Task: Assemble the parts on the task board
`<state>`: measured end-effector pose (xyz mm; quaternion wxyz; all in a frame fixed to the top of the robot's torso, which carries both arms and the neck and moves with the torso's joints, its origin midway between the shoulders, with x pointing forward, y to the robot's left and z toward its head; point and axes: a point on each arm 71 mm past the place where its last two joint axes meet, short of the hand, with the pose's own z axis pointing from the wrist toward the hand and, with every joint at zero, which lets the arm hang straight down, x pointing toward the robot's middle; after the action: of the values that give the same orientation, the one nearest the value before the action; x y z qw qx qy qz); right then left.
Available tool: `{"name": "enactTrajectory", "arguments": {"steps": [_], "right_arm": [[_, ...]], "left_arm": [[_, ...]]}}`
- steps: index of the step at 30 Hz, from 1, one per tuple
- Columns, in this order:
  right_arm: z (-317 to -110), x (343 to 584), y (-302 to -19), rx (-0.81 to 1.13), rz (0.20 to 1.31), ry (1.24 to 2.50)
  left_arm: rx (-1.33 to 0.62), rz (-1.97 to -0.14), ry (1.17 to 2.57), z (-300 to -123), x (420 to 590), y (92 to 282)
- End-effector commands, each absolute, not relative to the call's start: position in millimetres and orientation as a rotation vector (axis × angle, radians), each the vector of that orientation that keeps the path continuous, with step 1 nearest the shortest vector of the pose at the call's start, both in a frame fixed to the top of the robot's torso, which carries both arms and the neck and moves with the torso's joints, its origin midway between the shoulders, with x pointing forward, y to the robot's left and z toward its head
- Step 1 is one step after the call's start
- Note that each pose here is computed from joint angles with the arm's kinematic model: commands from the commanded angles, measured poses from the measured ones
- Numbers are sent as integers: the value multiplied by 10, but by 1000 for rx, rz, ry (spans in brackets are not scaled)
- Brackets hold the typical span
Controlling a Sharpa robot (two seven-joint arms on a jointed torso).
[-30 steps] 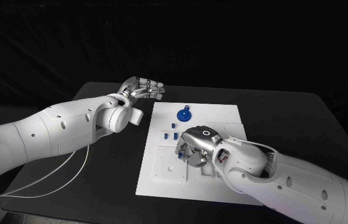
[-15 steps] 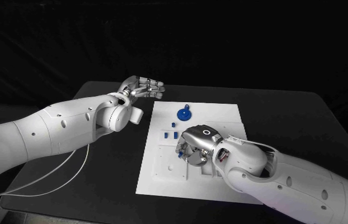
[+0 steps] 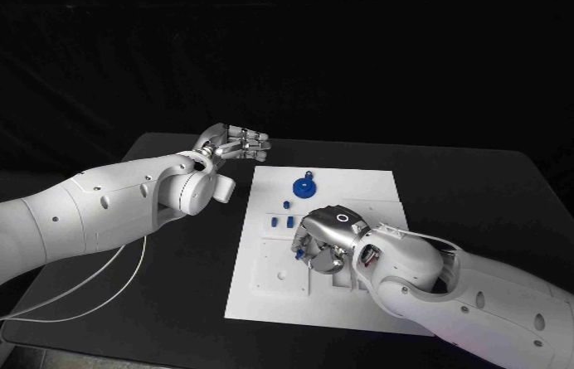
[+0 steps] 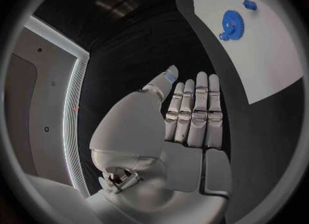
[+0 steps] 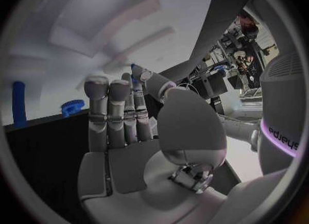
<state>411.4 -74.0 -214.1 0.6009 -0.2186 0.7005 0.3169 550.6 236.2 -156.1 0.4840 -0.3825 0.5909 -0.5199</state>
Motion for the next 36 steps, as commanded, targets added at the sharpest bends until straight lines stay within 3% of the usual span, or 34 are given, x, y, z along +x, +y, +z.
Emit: {"name": "enactTrajectory", "arguments": {"steps": [1, 36], "right_arm": [[-2150, 4104, -740, -518, 723, 1623], [-2190, 4088, -699, -563, 679, 1658]], "left_arm": [[-932, -1278, 1434, -1549, 5508, 2354], [-933, -1279, 1442, -1554, 5511, 2350]]}}
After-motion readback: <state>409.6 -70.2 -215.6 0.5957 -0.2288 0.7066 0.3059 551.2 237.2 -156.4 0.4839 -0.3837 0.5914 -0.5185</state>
